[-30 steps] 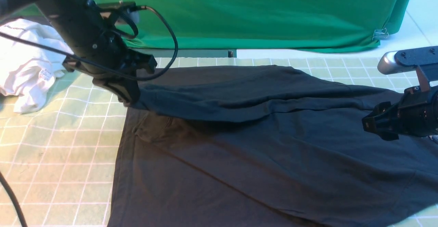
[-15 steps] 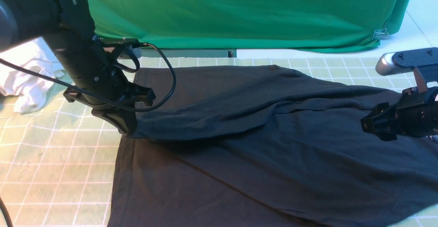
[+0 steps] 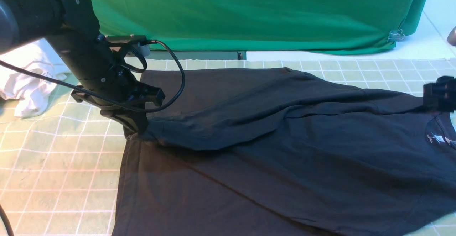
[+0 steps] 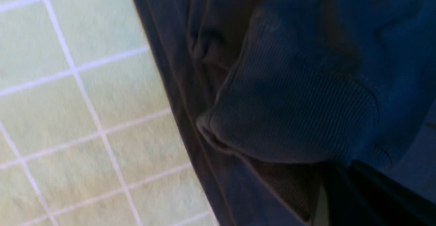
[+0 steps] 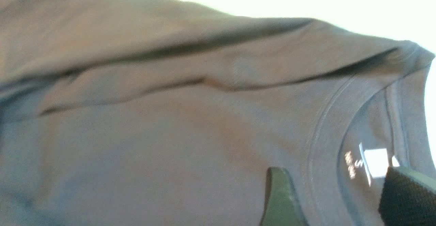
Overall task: Fold a long-sleeved shirt over a green coffee tablecloth.
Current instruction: 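Fold the left side of the dark shirt inward over its body with the left gripper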
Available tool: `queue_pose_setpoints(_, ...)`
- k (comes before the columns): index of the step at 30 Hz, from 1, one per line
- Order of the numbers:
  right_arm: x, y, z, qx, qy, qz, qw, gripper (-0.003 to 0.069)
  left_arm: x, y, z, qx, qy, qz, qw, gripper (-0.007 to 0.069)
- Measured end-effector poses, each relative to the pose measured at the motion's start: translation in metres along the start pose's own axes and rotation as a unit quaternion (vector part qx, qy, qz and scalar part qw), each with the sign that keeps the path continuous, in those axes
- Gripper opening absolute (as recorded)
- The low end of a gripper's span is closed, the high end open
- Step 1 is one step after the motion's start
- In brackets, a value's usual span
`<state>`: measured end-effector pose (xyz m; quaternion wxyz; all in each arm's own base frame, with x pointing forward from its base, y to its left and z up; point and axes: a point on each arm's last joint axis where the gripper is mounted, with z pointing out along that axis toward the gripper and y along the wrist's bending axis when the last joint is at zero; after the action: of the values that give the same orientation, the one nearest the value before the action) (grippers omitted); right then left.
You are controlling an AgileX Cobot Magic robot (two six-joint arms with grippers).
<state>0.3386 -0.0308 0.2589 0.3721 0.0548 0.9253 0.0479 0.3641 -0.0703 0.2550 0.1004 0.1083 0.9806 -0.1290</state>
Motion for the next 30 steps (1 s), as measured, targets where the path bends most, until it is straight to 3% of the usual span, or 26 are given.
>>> queue_pose_setpoints(6, -0.009, -0.012, 0.061, 0.001, 0.043, 0.031, 0.999, 0.0423, -0.001, 0.0, 0.0, -0.001, -0.008, 0.006, 1.0, -0.0032)
queue_pose_setpoints(16, -0.022, -0.029, 0.119, 0.011, 0.053, 0.077, 0.996, 0.0402, -0.002, 0.0, 0.0, -0.002, -0.01, 0.007, 1.0, -0.0032)
queue_pose_setpoints(24, -0.025, -0.028, 0.127, 0.013, 0.037, 0.067, 0.997, 0.0306, -0.002, 0.0, 0.0, -0.003, -0.013, 0.008, 1.0, -0.0032)
queue_pose_setpoints(30, -0.036, -0.031, 0.127, 0.029, -0.023, 0.043, 0.998, 0.0156, -0.006, -0.002, 0.0, 0.011, -0.031, -0.001, 0.999, -0.0032)
